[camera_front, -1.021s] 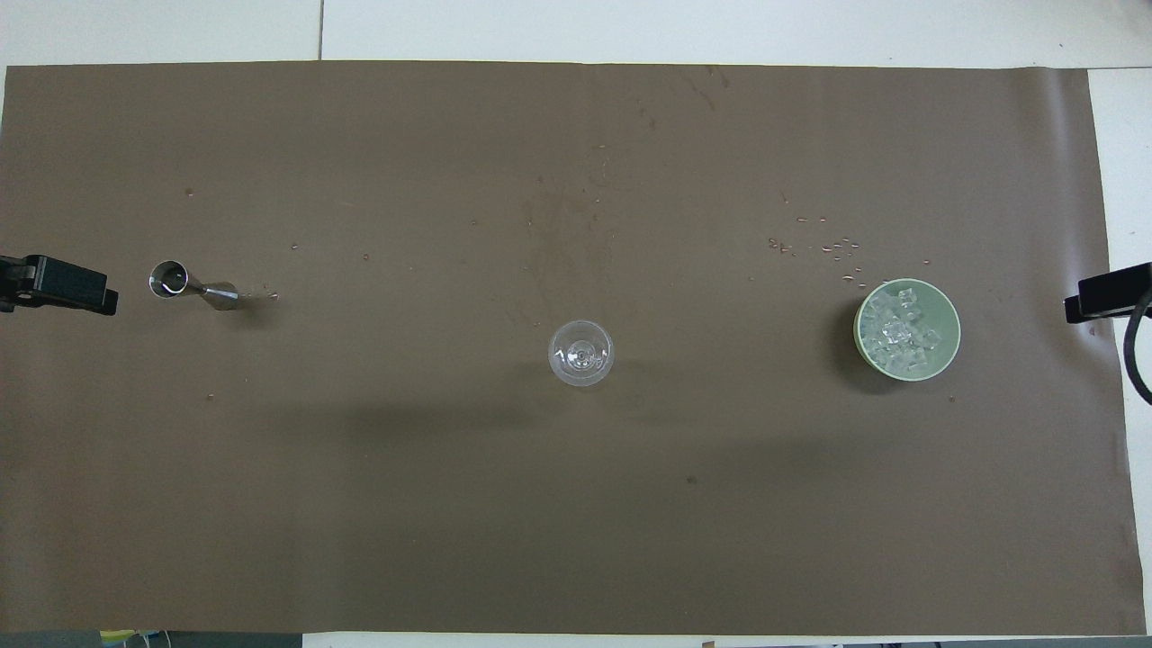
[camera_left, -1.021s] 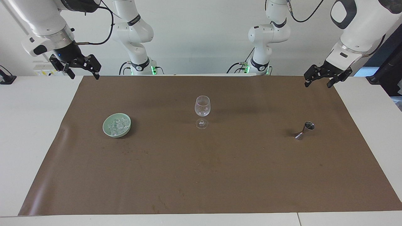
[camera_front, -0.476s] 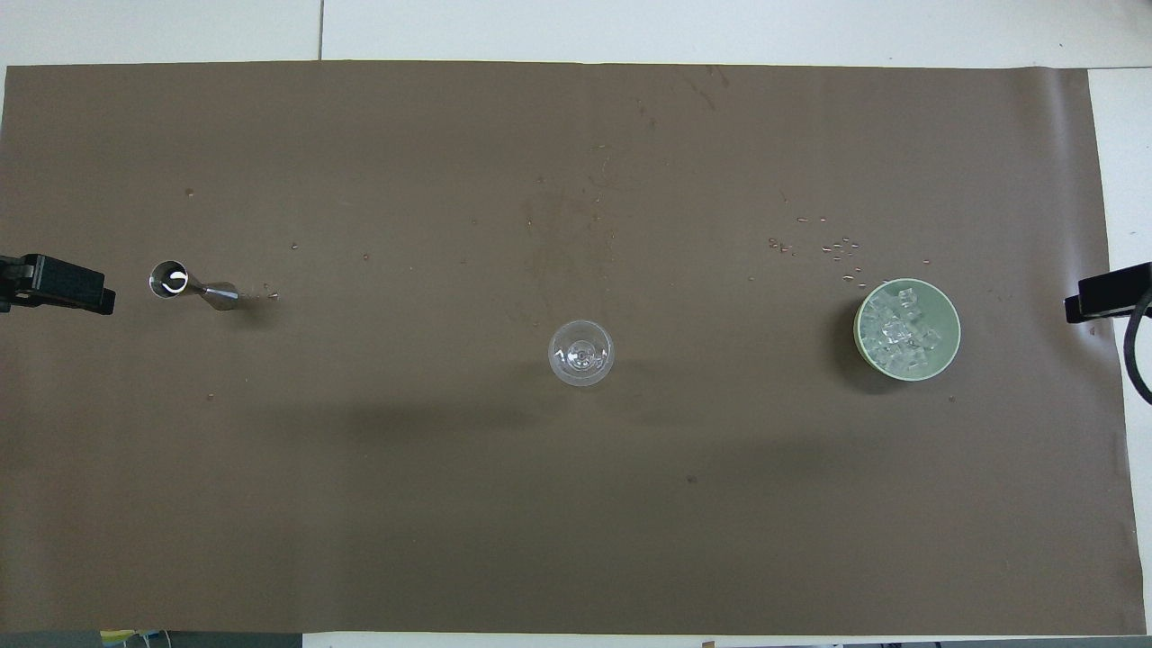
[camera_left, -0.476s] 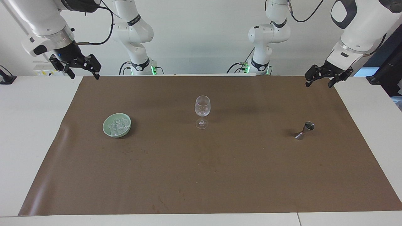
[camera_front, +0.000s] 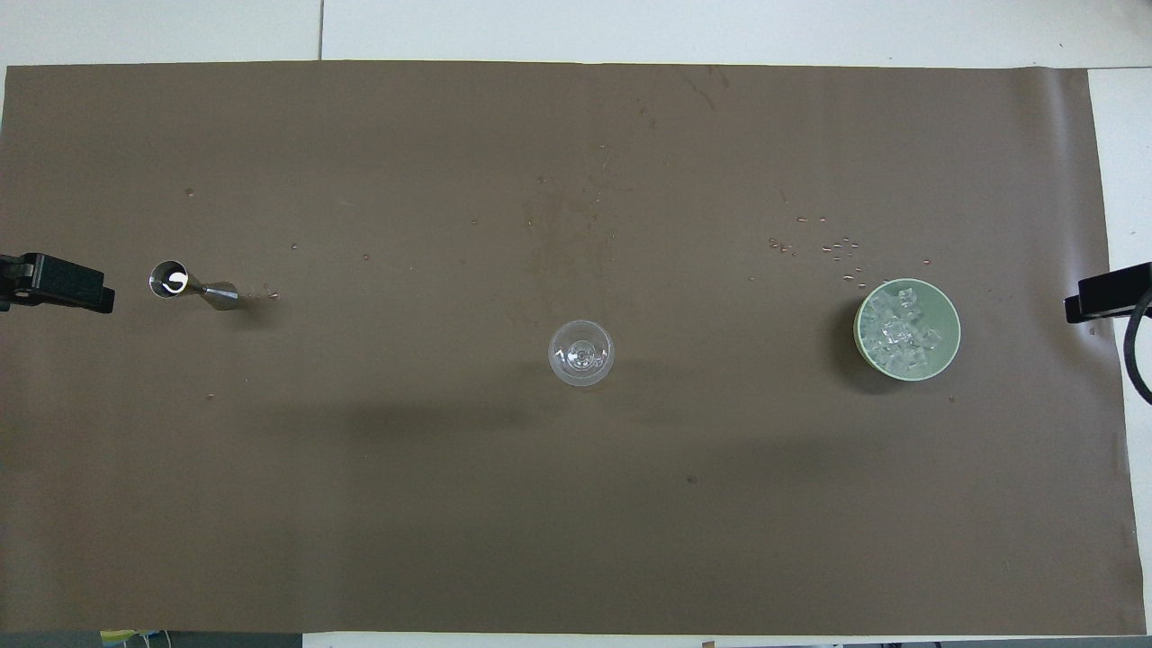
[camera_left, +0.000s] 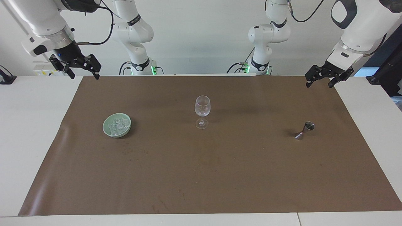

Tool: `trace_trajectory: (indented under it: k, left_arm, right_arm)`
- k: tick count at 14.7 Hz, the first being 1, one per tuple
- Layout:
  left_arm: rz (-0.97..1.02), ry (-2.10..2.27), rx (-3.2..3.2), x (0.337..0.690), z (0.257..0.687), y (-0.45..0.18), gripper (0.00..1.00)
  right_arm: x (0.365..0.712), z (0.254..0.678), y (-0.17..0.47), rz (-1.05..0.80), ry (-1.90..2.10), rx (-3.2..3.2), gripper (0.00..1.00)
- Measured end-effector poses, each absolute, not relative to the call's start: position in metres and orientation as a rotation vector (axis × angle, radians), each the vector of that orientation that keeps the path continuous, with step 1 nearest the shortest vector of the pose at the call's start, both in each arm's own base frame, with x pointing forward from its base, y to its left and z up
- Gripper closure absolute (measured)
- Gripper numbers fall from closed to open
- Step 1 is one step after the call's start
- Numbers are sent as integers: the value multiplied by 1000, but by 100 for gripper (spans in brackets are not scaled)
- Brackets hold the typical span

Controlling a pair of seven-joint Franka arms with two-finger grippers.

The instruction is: Pour wine and add ice with both arms

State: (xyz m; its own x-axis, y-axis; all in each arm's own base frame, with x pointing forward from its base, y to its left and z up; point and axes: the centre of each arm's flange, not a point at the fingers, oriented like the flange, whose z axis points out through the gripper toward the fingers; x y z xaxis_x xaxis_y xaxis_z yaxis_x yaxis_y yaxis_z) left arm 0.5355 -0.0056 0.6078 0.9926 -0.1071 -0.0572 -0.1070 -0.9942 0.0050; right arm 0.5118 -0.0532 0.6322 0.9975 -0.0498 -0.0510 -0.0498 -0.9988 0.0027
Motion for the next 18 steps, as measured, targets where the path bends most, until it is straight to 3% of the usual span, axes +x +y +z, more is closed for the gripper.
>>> trace_trajectory:
  k: [12, 18]
  left_arm:
    - [-93, -174, 3133, 538, 607, -8, 0]
    - [-165, -1, 3096, 590, 576, 3, 0]
  right_arm:
    - [512, 632, -53, -80, -78, 3138, 0]
    - [512, 632, -53, -80, -78, 3138, 0]
